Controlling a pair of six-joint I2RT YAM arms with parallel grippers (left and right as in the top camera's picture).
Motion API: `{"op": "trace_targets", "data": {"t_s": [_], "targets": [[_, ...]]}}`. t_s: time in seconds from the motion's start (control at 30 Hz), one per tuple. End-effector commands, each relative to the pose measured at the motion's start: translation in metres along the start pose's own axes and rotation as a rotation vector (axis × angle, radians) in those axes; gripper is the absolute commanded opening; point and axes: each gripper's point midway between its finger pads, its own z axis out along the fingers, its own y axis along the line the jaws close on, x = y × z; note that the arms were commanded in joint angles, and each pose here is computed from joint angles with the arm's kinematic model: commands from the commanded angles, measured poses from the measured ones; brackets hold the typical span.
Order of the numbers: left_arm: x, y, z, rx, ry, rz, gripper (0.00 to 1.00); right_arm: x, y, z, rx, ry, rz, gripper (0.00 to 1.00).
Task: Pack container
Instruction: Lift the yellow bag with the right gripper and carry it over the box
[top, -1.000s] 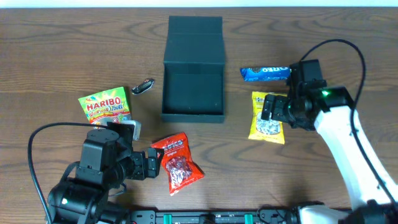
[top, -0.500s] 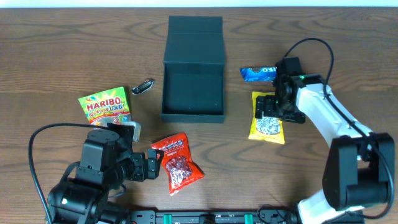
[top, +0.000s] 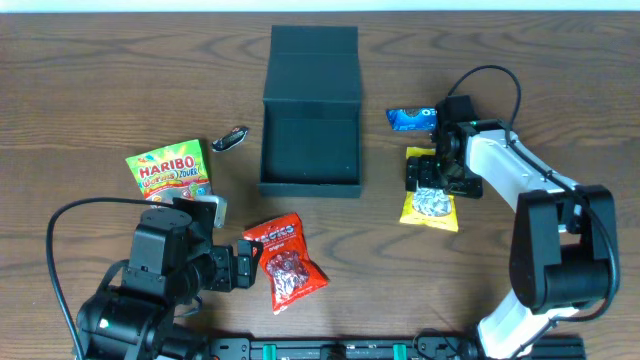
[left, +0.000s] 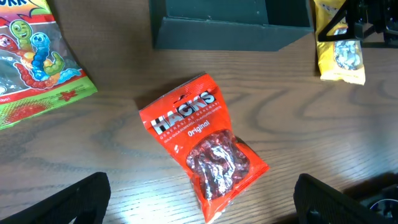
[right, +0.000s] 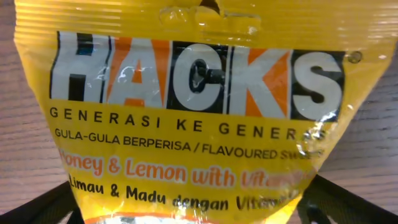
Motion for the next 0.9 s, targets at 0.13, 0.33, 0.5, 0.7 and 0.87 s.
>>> {"op": "trace_targets", "data": {"t_s": [0.13,0.33,0.5,0.7,0.87], "targets": [[-0.004,-0.002,-0.003,-0.002,-0.012,0.018,0.95,-0.006,-0.006,0.000,0.005,-0.010,0.011,0.66],[-0.003,-0.001,-0.003,-0.003,-0.011,0.017,0.95,-0.004,-0.006,-0.001,0.008,-0.001,0.011,0.44],[-0.004,0.005,-0.004,-0.038,-0.016,0.016,0.95,-0.004,-0.006,-0.004,0.007,-0.003,0.011,0.20],[-0.002,0.007,-0.004,-0.049,-0.011,0.014,0.95,-0.007,-0.005,-0.025,-0.006,-0.055,0.012,0.08],[-0.001,0.008,-0.004,-0.052,-0.005,0.012,0.95,-0.010,0.008,-0.086,-0.078,-0.193,0.045,0.01]]}}
